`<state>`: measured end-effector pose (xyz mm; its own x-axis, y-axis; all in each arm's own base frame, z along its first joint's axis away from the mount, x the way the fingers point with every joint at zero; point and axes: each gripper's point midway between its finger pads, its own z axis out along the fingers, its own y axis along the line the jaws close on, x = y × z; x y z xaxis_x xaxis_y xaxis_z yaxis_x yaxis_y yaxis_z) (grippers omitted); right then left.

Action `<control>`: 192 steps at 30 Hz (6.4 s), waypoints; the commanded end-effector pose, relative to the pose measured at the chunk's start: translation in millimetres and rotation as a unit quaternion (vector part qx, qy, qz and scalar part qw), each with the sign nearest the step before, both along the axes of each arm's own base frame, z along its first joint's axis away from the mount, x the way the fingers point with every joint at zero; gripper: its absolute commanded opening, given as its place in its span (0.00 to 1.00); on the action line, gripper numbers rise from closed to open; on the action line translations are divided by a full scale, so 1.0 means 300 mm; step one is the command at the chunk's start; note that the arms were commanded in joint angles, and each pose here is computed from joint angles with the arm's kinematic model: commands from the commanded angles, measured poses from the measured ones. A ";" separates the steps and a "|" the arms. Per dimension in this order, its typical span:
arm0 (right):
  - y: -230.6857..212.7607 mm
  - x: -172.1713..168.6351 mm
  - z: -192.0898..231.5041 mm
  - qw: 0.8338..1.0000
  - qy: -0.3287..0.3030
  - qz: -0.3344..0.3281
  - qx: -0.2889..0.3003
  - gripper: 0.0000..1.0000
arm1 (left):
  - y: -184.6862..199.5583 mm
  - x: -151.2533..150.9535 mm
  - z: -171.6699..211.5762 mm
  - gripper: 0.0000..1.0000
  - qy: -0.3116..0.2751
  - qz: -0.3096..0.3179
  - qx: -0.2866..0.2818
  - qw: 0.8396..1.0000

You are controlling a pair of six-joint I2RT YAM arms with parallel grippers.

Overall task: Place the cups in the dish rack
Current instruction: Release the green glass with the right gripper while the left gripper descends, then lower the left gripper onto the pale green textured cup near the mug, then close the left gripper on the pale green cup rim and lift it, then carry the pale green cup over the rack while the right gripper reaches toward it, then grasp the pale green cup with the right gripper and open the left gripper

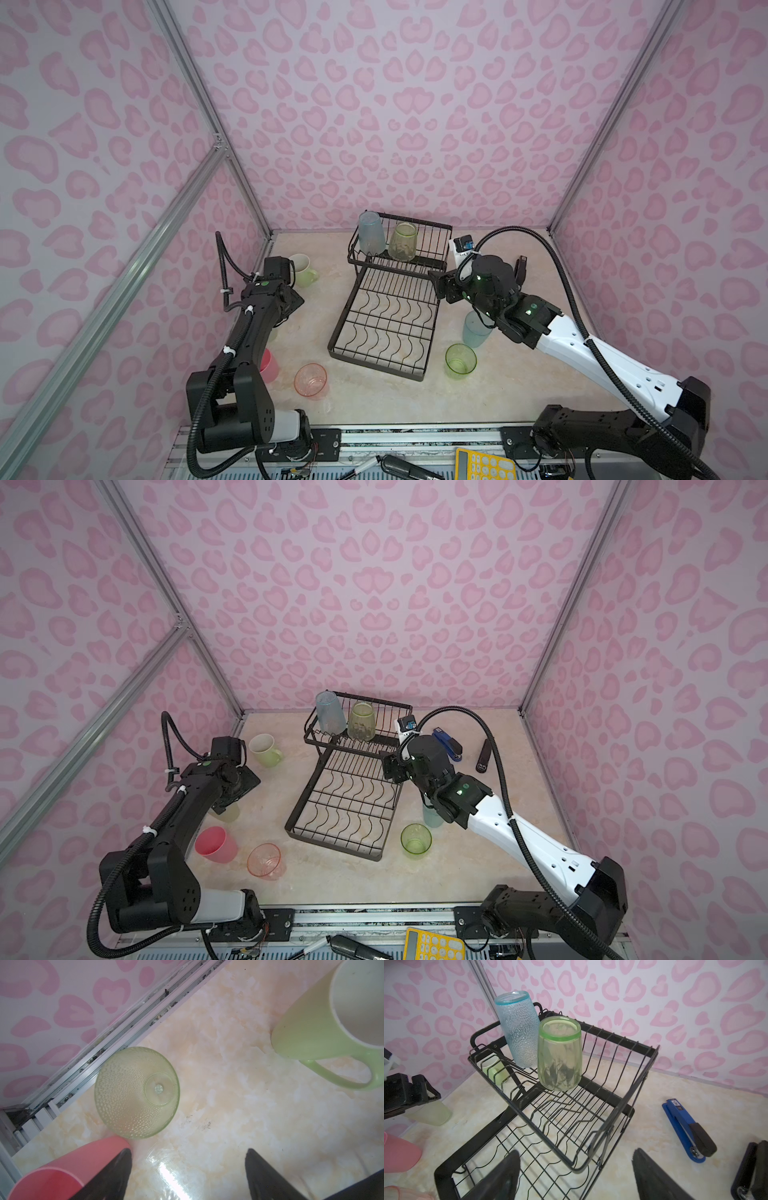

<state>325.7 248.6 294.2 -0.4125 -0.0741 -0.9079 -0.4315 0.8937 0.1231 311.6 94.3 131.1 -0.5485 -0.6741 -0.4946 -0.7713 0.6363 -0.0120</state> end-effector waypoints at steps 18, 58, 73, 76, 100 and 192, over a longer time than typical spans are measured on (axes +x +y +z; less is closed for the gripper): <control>0.057 0.000 0.018 0.999 0.021 0.006 0.035 0.82 | 0.105 0.070 -0.115 0.73 -0.012 0.050 -0.036 0.998; -0.075 -0.059 -0.015 0.999 -0.008 -0.043 0.027 0.80 | 0.000 0.128 0.017 0.03 -0.096 -0.041 -0.065 0.992; -0.108 -0.040 0.007 0.997 -0.001 -0.060 0.041 0.80 | -0.283 0.225 0.487 0.03 -0.248 -0.200 -0.094 0.943; -0.109 -0.033 0.011 0.997 0.004 -0.063 0.044 0.80 | -0.312 0.220 0.606 0.03 -0.288 -0.220 -0.095 0.927; -0.112 0.071 0.223 0.950 0.076 -0.094 0.289 0.80 | -0.862 0.083 1.160 0.03 -0.513 -0.512 -0.265 0.636; -0.130 0.169 0.393 0.937 -0.024 -0.172 0.302 0.50 | -1.066 0.088 0.824 0.97 -0.398 -0.562 -0.170 0.705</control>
